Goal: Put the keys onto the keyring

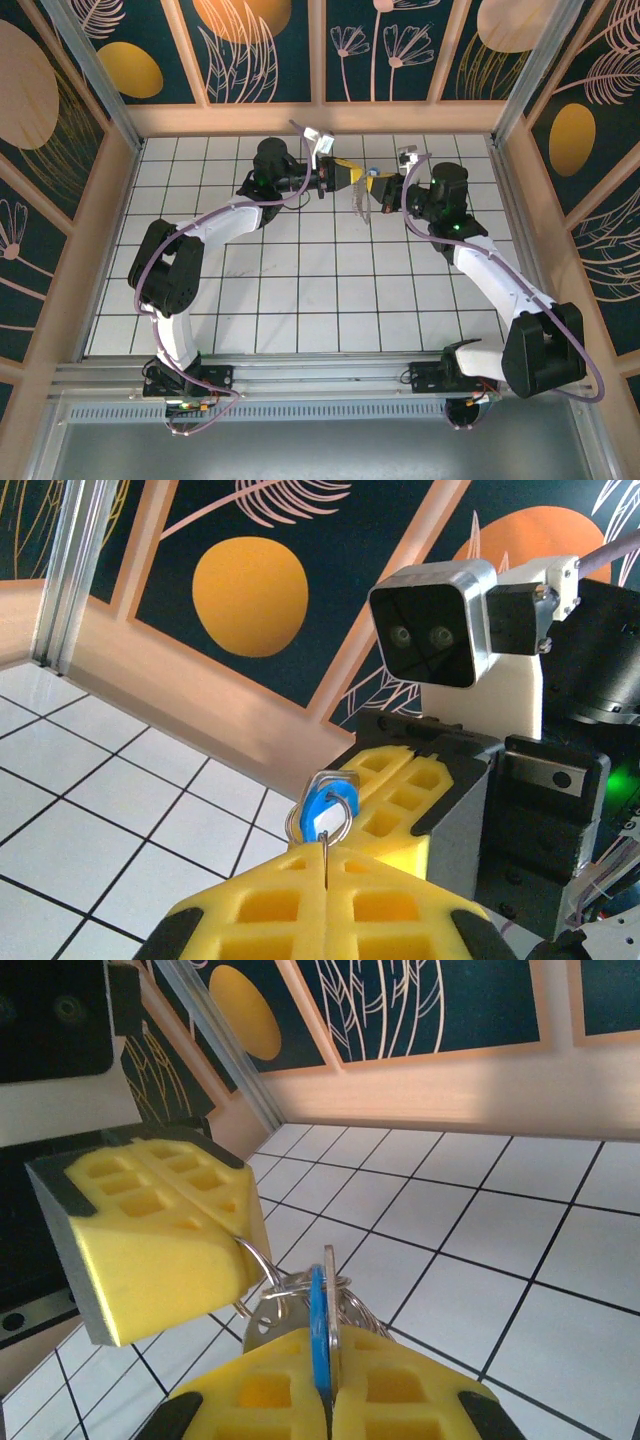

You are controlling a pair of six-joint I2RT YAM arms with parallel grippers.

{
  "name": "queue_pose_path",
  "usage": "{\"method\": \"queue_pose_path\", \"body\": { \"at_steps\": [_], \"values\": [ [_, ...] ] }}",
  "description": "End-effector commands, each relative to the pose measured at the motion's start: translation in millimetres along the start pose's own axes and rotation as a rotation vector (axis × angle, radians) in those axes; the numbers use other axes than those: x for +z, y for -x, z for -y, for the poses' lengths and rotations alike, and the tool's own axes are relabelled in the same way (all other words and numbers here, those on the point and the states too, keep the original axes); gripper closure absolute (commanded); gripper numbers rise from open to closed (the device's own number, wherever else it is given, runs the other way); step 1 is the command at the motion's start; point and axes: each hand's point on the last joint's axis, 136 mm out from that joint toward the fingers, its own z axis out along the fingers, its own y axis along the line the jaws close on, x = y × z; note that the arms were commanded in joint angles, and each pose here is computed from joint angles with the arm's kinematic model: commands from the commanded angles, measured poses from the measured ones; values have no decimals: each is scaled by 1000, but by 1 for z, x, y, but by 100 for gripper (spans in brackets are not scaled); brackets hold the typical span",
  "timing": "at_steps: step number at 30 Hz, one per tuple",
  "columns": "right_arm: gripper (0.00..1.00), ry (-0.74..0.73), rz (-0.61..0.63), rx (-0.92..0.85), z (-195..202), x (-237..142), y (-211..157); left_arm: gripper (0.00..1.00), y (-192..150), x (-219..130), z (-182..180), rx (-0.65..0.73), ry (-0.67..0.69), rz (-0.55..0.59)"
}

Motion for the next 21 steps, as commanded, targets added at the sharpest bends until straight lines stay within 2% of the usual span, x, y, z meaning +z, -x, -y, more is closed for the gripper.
{"method": "queue_pose_path", "body": {
  "at_steps": [1,8,21],
  "values": [
    [100,2,46,-36,-4,0,24,100,17,-6,17,65,-32,23],
    [100,27,13,-49,-11,14,18,100,19,-5,18,67,-37,26],
    [100,10,-1,-48,-5,16,14,100,17,-4,18,65,-41,24]
  ]
}}
